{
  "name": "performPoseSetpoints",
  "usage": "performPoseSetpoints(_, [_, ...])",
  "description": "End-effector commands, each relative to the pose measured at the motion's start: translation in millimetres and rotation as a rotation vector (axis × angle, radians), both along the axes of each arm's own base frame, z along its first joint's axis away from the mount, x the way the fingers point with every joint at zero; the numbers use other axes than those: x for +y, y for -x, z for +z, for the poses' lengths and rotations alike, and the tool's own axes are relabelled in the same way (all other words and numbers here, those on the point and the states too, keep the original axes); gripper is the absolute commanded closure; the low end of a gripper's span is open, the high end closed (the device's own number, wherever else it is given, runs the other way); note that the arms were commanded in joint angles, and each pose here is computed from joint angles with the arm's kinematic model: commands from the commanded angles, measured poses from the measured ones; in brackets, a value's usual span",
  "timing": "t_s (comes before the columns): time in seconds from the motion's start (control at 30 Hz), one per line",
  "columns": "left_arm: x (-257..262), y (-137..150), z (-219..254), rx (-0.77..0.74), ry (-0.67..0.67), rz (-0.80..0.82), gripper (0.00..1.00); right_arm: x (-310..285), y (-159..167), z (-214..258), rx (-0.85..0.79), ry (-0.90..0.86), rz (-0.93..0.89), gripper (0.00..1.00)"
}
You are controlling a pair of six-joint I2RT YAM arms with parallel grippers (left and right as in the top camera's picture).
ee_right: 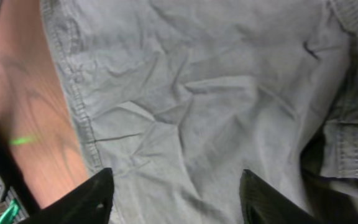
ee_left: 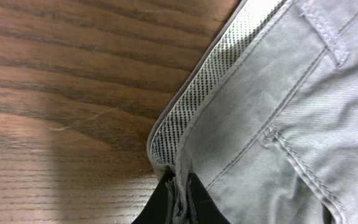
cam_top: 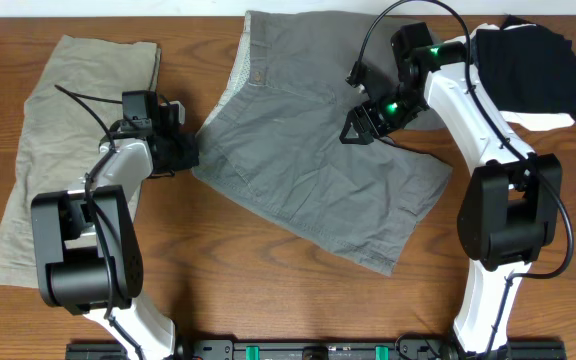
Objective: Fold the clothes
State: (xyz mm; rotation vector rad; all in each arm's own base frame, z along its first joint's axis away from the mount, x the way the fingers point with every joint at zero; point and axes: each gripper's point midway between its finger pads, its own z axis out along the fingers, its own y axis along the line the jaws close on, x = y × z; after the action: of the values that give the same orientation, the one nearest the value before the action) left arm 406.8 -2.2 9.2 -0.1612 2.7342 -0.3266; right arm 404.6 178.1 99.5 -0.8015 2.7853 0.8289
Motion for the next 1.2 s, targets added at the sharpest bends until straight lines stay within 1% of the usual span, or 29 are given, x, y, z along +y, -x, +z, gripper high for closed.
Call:
performPoseSetpoints(0.0, [-2.6, 5.3, -7.6, 0.032, 0.018, 0.013, 0.94, 8.6, 3.1, 15.7, -0.014, -0.049, 0.022, 0.44])
performPoseSetpoints(0.03, [-2.5, 6.7, -7.8, 0.043, 0.026, 0.032, 0.94, 8.1, 5.5, 15.5, -0.001, -0.047, 0.019, 0.48])
performPoseSetpoints(0.13, [0.3, 15.7, -7.7, 0.091, 0.043, 0.100, 0.94, 7.3, 9.8, 14.9, 0.046, -0.041, -0.022, 0.55])
performPoseSetpoints(0.27, [9.5, 41.9, -5.5, 0.217, 0.084, 0.271, 0.94, 4.8, 13.6, 13.6, 0.092, -0.024, -0.066, 0.65])
performPoseSetpoints(0.33, [13.0, 57.1, -2.2, 0.285, 0.109, 0.364, 0.94, -1.5, 10.8, 9.2, 0.111, 0.023, -0.128, 0.64])
performPoseSetpoints(0.4, [15.4, 74.7, 1.9, 0.361, 0.130, 0.455, 0.94, -14.2, 4.2, 1.8, 0.125, 0.109, -0.232, 0.62])
performPoseSetpoints(0.53, [17.9, 102.2, 9.3, 0.475, 0.150, 0.578, 0.95, -34.2, -6.4, -7.5, 0.112, 0.243, -0.373, 0.62])
performPoseSetpoints(0.57, [18.6, 107.2, 10.7, 0.501, 0.159, 0.629, 0.94, -39.2, -9.0, -9.4, 0.103, 0.279, -0.406, 0.61])
performPoseSetpoints(0.63, [20.2, 117.1, 12.6, 0.564, 0.188, 0.793, 0.94, -51.0, -13.8, -12.7, 0.076, 0.361, -0.468, 0.54])
performPoseSetpoints(0.67, [20.6, 121.7, 13.0, 0.596, 0.202, 0.880, 0.94, -56.1, -15.9, -13.7, 0.062, 0.396, -0.494, 0.53])
performPoseSetpoints(0.73, [19.0, 127.1, 13.9, 0.637, 0.222, 0.980, 0.94, -58.9, -19.5, -14.0, 0.038, 0.422, -0.508, 0.50])
performPoseSetpoints(0.87, [16.7, 126.3, 13.9, 0.639, 0.225, 0.997, 0.94, -55.5, -25.9, -12.8, 0.015, 0.403, -0.511, 0.48])
performPoseSetpoints(1.0, [21.2, 130.6, 13.7, 0.639, 0.186, 1.005, 0.94, -50.8, -26.5, -12.0, 0.017, 0.376, -0.496, 0.46])
performPoseSetpoints(1.17, [35.2, 136.0, 21.3, 0.597, 0.109, 1.024, 0.94, -47.1, -29.2, -11.0, -0.001, 0.357, -0.466, 0.45])
